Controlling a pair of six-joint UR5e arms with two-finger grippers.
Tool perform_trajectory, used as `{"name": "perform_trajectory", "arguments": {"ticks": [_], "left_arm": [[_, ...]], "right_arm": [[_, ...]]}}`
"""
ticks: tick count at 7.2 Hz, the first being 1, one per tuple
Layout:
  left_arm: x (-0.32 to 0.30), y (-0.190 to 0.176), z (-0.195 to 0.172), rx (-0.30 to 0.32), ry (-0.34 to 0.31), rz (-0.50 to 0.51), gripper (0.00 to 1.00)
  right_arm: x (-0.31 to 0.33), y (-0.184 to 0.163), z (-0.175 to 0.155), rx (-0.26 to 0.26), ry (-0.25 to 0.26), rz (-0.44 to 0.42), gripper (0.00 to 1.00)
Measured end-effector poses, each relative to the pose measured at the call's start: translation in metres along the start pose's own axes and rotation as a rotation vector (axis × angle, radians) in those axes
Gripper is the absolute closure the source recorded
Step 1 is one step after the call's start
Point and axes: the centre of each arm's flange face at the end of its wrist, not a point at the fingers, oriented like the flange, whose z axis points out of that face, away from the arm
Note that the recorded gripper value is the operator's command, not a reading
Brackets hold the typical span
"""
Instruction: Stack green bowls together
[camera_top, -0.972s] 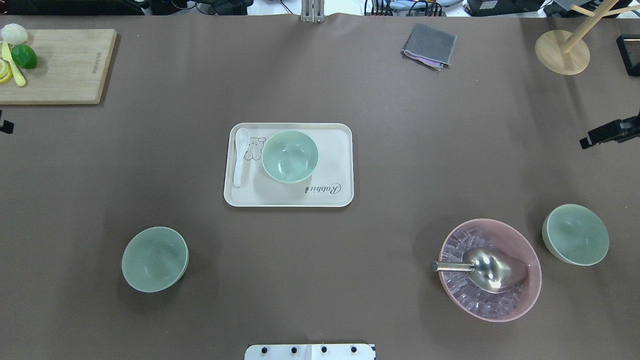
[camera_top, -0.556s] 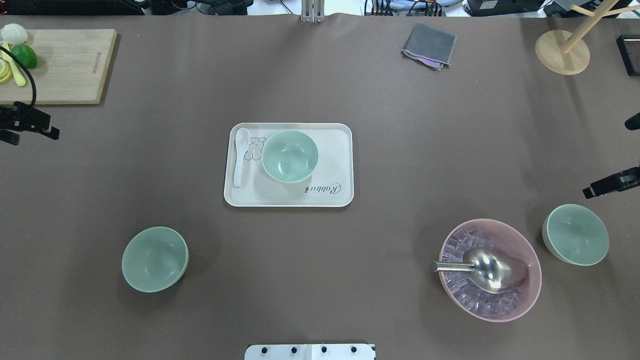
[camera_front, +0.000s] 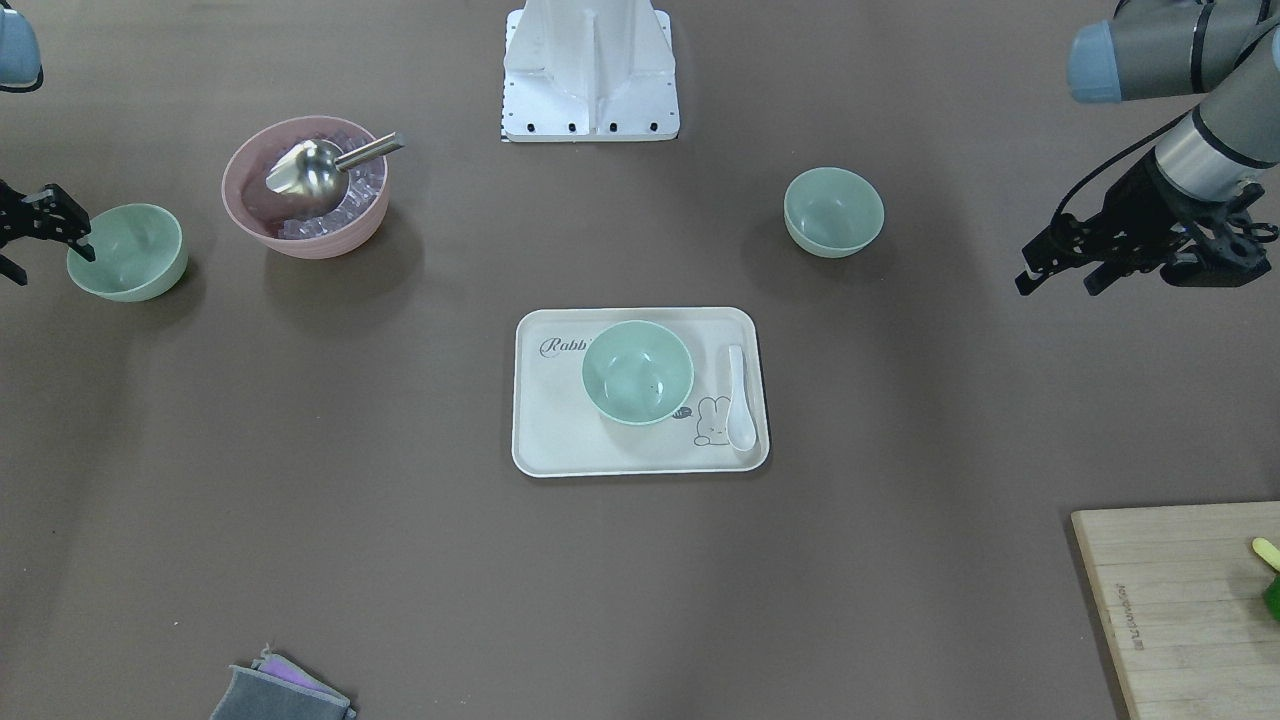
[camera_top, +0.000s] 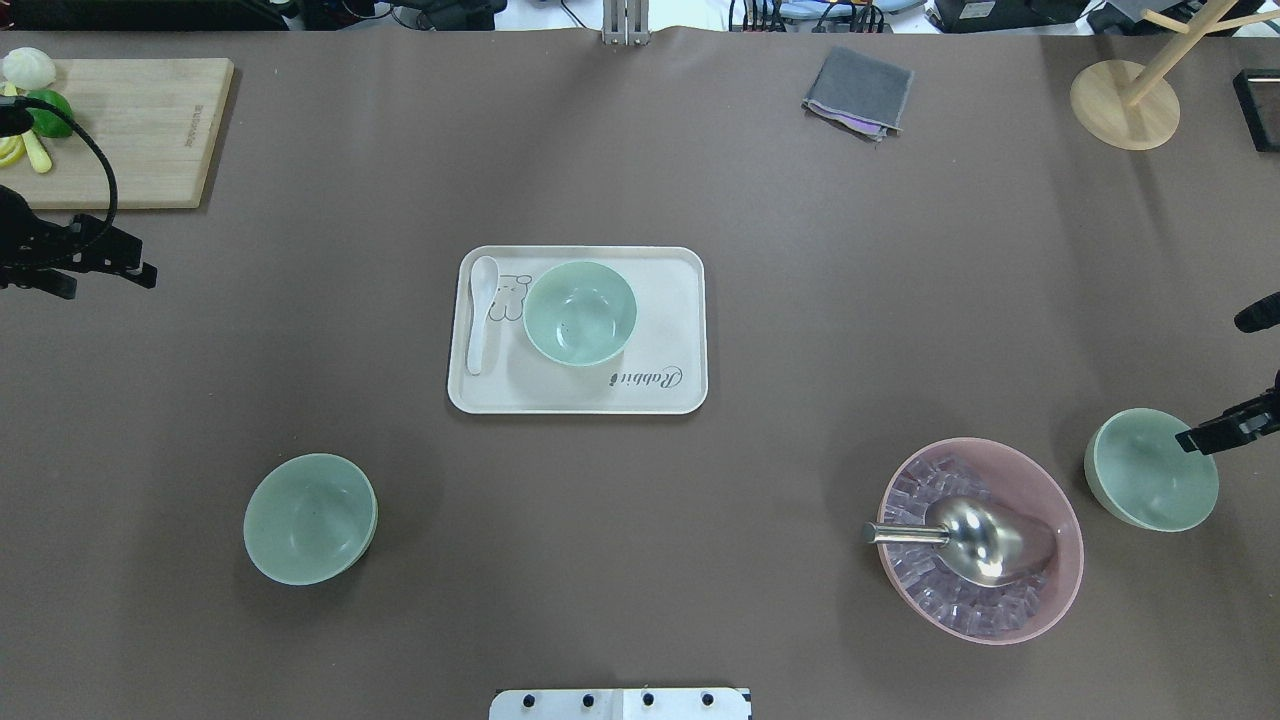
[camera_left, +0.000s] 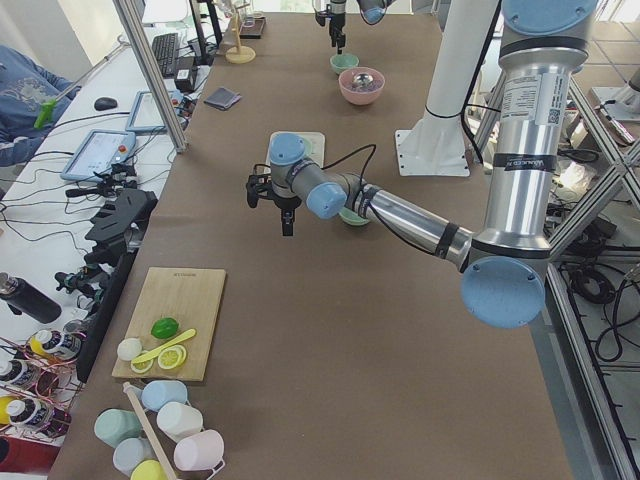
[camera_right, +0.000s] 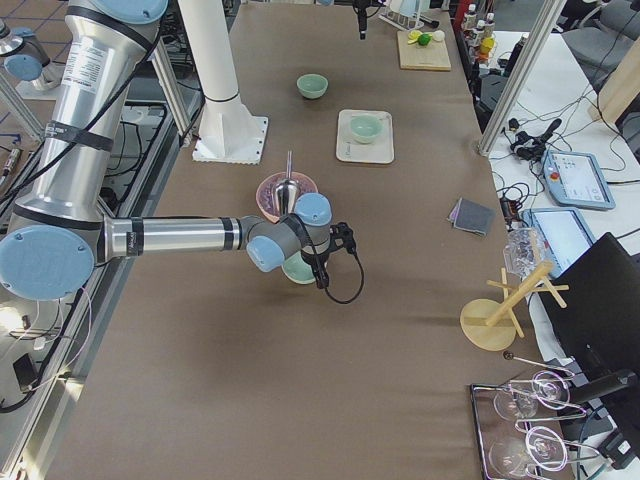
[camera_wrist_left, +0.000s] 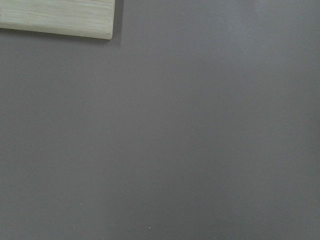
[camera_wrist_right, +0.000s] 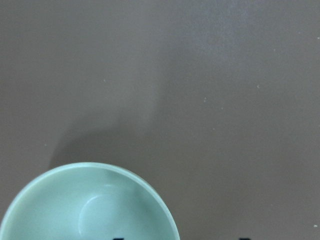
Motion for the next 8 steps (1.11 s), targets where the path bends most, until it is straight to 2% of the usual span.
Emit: {"name": "perform_trajectory", "arguments": {"ticks": [1,2,5,6,7,8], "left_arm": [[0.001,0.0,0.0,0.001,0.001,-0.003,0.06],[0.001,-0.001,0.0,0.0,0.0,-0.006,0.06],[0.001,-0.001,0.002,-0.002,-0.001,-0.011,0.04],[0.004,0.002,0.006,-0.01,-0.001,-0.027,0.04],[0.019,0.011,0.018,-0.018,-0.011,-0.052,0.04],[0.044,0.029,0.035,-0.012,-0.032,-0.069,0.05]], "right_arm": [[0.001,0.002,0.009,-0.015,-0.001,-0.008,0.96],[0.001,0.001,0.016,-0.027,-0.004,-0.008,1.0],[0.001,-0.004,0.026,-0.044,-0.022,0.009,1.0],[-0.008,-0.019,0.016,-0.032,-0.053,0.031,1.0],[-0.015,-0.05,-0.001,-0.012,-0.081,0.077,1.0],[-0.025,-0.096,-0.024,0.003,-0.097,0.122,1.0]]}}
